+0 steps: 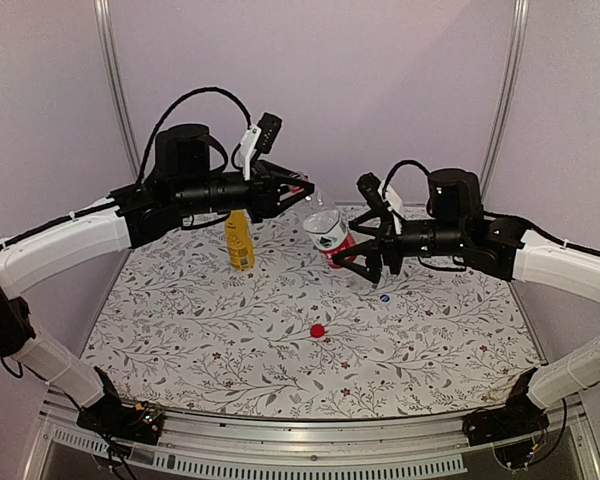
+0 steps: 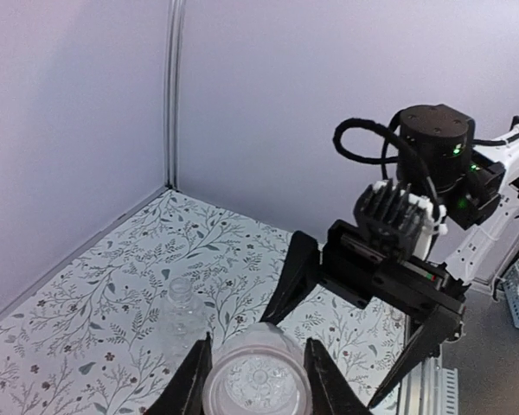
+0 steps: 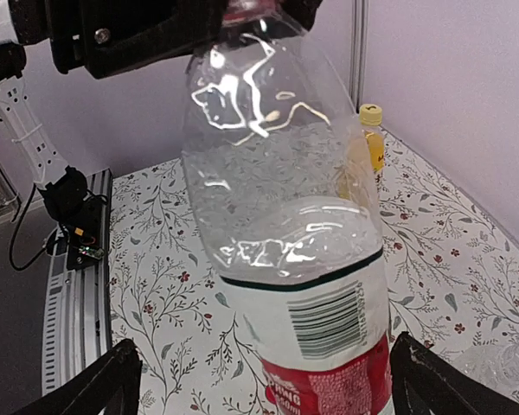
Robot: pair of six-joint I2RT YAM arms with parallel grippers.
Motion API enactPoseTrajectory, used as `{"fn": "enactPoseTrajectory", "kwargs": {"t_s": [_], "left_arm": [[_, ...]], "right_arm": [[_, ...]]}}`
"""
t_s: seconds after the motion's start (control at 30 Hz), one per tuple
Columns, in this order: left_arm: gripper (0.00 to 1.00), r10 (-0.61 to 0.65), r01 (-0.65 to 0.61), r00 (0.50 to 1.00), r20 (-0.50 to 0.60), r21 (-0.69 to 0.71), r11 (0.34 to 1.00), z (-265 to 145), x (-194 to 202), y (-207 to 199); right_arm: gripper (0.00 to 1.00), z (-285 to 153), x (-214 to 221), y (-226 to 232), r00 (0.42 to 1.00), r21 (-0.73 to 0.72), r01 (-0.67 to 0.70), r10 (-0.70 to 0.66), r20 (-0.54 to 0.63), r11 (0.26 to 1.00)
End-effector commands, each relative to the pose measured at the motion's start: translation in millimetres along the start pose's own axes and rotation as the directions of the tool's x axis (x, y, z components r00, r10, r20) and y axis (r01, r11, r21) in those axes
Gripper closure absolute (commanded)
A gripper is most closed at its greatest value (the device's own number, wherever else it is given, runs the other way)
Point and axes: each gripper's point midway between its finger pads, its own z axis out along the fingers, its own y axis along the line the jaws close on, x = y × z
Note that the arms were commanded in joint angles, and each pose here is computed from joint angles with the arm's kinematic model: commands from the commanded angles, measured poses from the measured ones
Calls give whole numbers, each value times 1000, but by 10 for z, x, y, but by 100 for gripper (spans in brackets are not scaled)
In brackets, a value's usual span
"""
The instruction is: Unscrew the bottle caps
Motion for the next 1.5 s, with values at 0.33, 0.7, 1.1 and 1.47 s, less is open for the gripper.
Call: {"fn": "enactPoseTrajectory", "kwargs": {"t_s": [0.33, 0.7, 1.1, 1.47], "left_arm": [[100, 0, -95, 962, -274, -336, 937, 498, 805, 981], [100, -63, -95, 924, -377, -385, 918, 823, 1198, 1294], [98, -105, -75, 896, -431, -380, 922, 893, 1495, 1348], [69, -90, -89, 894, -439, -372, 924, 897, 1531, 1281]], "right_arm": [[1, -372, -141, -482, 996, 305, -71, 53, 68, 950], [1, -436, 55, -513, 996, 333, -87, 76, 48, 939], [1, -418, 149, -514, 996, 330, -94, 87, 35, 939], [1, -452, 160, -525, 996, 342, -94, 86, 38, 935]]}}
